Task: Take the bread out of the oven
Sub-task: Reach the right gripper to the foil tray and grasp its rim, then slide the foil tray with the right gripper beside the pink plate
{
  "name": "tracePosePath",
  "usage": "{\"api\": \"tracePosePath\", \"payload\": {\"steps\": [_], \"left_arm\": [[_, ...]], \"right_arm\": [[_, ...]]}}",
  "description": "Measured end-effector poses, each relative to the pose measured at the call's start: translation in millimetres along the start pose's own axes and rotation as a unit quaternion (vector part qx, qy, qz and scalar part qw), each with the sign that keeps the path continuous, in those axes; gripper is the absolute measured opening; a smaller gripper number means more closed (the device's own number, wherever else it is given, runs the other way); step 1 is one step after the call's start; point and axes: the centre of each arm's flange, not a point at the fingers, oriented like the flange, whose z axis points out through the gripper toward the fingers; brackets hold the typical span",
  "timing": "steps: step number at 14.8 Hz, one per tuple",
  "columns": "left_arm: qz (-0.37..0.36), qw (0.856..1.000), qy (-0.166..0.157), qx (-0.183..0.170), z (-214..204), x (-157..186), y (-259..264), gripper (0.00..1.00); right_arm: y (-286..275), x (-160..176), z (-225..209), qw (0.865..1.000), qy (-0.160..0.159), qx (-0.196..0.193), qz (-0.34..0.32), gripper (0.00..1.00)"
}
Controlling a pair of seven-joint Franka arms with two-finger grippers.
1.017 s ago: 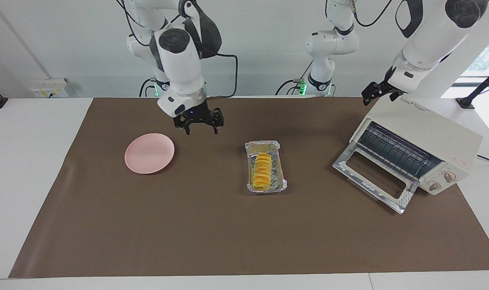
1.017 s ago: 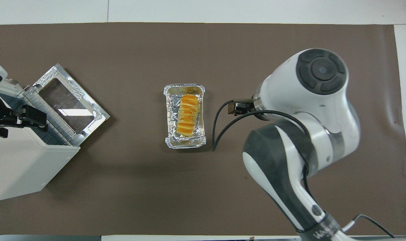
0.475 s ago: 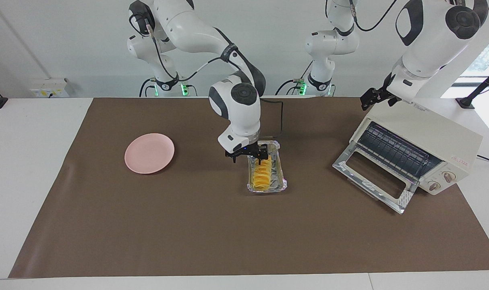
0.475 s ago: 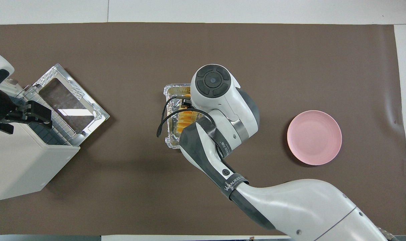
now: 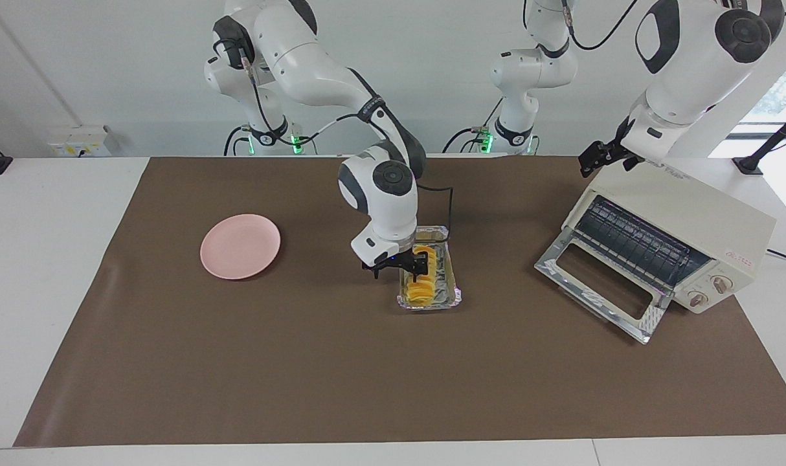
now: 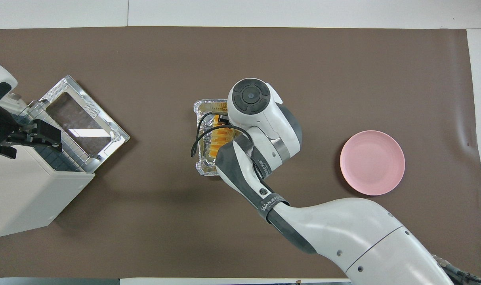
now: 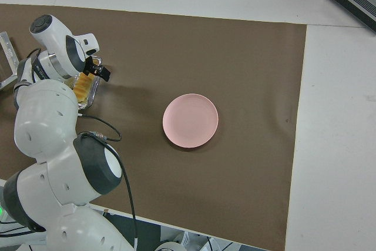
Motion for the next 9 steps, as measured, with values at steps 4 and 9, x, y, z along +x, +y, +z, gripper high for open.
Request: {"api": "tracePosePath", "payload": {"steps": [4,9], "left_arm": [[0.0,1.0,0.001,0.0,-0.5,0.1,0.0,1.0],[0.001,1.0,0.004,-0.001,-2.4,-0.5,1.5,1.0]], "right_arm": [[1.3,-2.5,9.4,1.0,0.004,0.001,-0.002,0.54],[0.1,-3.0,9.0,1.0,0.005,0.003,-0.003,0.03]]}}
